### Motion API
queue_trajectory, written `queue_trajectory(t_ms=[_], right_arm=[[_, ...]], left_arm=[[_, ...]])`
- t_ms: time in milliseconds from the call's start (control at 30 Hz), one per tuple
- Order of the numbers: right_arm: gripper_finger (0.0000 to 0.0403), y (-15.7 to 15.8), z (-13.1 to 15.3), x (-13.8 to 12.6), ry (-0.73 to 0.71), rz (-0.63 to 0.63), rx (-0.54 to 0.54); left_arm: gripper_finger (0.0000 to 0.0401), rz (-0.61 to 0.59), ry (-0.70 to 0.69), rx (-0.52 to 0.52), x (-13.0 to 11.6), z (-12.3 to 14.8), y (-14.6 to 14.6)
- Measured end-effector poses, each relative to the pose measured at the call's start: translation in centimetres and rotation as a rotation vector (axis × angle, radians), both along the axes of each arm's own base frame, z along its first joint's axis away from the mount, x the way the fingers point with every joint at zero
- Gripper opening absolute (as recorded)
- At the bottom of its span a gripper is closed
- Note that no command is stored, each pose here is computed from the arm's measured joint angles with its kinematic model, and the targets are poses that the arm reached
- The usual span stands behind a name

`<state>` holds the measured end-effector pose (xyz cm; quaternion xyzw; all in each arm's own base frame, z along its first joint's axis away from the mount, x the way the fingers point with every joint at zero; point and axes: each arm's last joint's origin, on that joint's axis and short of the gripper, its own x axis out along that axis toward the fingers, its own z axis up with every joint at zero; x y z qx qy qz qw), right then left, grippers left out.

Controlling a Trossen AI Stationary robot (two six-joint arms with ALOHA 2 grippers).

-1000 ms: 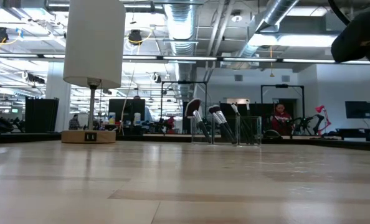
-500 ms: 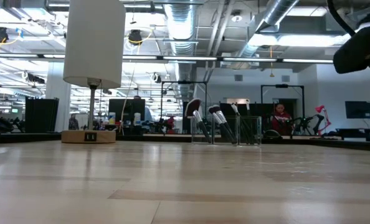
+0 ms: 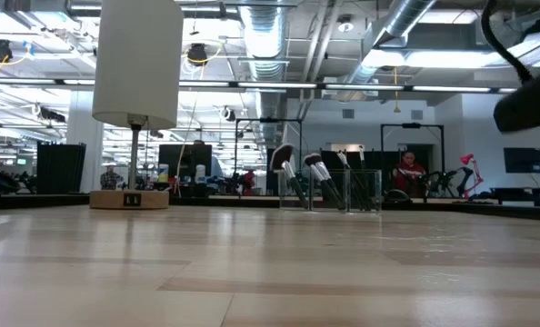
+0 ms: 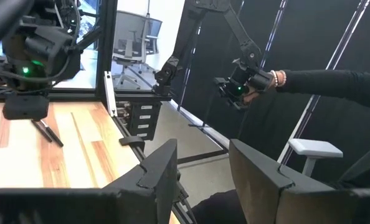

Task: Put items in baskets/containers
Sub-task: Put the black liner brush into the transparent organizer

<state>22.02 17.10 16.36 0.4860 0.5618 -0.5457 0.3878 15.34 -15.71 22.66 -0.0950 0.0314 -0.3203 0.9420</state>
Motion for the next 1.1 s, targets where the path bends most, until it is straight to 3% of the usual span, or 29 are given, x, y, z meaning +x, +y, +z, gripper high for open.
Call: queue_trajectory(t_ms=[267,1100], right_arm=[[0.0123,0.7,-1.7,0.4,0.020,0.017,0.000],[0.0123,0.5,-2.7,-0.3,0.021,0.012,-0.008]], left_arm=[[0.0143,0.000,0.000,0.000,0.0,0.0,0.0],[0.0143,0.000,0.004,0.005,0.0,-0.1,0.0]])
